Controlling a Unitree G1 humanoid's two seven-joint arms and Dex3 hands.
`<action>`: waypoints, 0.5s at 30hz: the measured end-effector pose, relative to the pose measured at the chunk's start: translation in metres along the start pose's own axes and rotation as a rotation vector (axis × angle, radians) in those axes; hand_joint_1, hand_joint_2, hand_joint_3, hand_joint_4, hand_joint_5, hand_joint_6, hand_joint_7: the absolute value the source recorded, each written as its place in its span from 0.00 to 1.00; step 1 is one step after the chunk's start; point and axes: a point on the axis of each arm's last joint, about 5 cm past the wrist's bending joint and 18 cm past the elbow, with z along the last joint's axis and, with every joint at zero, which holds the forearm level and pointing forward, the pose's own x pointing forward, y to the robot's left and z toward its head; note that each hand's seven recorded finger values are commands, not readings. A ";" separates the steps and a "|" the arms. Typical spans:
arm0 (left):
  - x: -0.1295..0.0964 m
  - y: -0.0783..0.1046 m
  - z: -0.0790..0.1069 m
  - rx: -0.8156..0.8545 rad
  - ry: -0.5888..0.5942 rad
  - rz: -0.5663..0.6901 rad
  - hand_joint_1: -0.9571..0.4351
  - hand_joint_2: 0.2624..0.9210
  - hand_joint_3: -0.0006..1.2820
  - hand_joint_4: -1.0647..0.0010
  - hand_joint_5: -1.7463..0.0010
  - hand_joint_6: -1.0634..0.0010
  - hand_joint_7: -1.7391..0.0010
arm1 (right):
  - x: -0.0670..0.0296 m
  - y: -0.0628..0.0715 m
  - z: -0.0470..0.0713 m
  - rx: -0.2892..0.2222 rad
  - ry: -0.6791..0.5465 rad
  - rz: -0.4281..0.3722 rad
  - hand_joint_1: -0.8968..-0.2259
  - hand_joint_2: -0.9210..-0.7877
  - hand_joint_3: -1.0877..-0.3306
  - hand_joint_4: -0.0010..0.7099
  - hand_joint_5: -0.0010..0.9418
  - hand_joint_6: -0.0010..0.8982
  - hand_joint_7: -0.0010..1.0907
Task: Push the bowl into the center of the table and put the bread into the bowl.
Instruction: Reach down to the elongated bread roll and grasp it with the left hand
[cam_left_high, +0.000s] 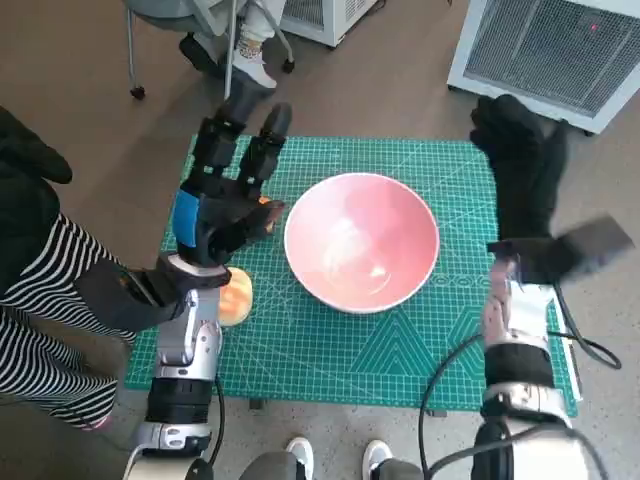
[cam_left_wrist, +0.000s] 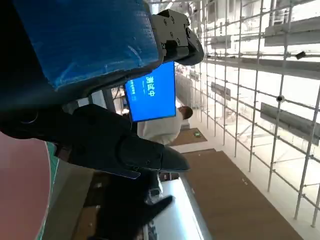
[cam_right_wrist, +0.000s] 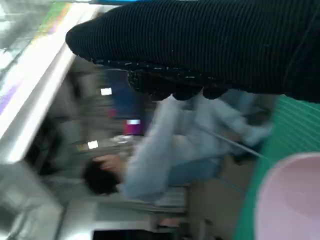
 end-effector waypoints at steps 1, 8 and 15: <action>0.001 0.000 0.000 -0.001 0.000 -0.001 0.42 1.00 0.05 0.79 1.00 0.95 0.68 | -0.0004 0.001 0.004 -0.002 -0.029 0.016 0.29 0.00 0.45 0.20 0.02 0.20 0.20; 0.010 -0.004 0.007 0.002 -0.026 -0.026 0.41 1.00 0.05 0.79 1.00 0.99 0.63 | -0.0073 0.009 0.028 -0.020 -0.175 0.111 0.25 0.00 0.51 0.22 0.02 0.21 0.22; 0.021 -0.004 0.014 0.019 -0.063 -0.062 0.38 1.00 0.06 0.79 1.00 1.00 0.62 | -0.0116 0.016 0.040 -0.035 -0.238 0.178 0.24 0.00 0.53 0.22 0.02 0.22 0.23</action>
